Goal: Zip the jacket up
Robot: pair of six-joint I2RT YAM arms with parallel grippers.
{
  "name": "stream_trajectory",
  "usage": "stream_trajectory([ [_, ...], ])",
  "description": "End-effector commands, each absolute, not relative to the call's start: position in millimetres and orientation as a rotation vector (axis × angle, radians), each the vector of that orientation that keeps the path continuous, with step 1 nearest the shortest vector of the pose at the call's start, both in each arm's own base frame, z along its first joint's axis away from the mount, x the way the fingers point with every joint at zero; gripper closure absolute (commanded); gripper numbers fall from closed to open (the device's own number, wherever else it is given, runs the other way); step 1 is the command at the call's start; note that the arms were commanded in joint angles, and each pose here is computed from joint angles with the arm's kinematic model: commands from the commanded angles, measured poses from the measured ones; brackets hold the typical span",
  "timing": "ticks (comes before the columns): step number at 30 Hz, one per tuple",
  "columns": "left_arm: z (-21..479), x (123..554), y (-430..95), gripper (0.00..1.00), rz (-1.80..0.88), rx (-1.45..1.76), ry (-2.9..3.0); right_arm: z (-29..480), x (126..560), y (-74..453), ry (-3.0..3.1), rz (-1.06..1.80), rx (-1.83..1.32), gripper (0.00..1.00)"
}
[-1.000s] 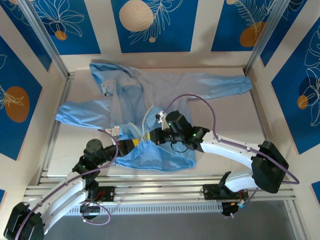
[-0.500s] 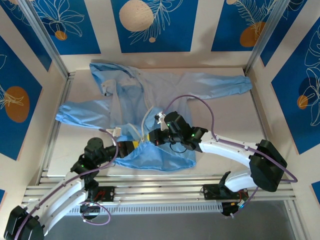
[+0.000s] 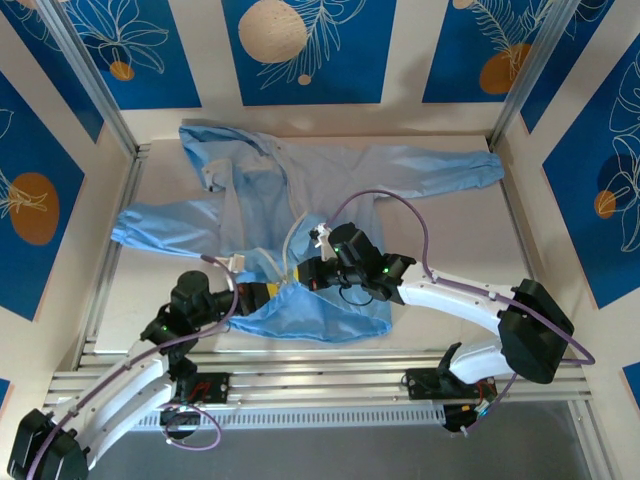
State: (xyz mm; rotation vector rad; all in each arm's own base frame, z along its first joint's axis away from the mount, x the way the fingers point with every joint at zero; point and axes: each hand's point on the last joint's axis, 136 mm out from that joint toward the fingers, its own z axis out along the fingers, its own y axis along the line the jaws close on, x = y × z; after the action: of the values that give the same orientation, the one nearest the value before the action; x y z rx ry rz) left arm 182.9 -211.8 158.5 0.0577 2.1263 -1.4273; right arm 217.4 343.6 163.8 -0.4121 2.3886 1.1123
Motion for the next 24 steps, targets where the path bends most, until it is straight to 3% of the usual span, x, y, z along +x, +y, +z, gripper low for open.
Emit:
stream_trajectory([
  [1, 160, 178, -214, 1.00, -1.422, 0.121, 2.165, 175, 224, 348, 2.351, 1.138, -0.383, 1.00],
  [7, 161, 178, -214, 0.98, -1.357, 0.197, 2.195, 162, 221, 347, 2.393, 1.163, -0.327, 1.00],
  [12, 170, 179, -211, 0.59, -1.323, 0.212, 2.178, 154, 219, 346, 2.408, 1.188, -0.272, 1.00],
  [17, 177, 181, -199, 0.42, -1.280, 0.122, 2.156, 152, 218, 345, 2.418, 1.191, -0.265, 1.00],
  [24, 182, 183, -193, 0.40, -1.382, -0.044, 2.047, 151, 217, 346, 2.426, 1.210, -0.252, 1.00],
])
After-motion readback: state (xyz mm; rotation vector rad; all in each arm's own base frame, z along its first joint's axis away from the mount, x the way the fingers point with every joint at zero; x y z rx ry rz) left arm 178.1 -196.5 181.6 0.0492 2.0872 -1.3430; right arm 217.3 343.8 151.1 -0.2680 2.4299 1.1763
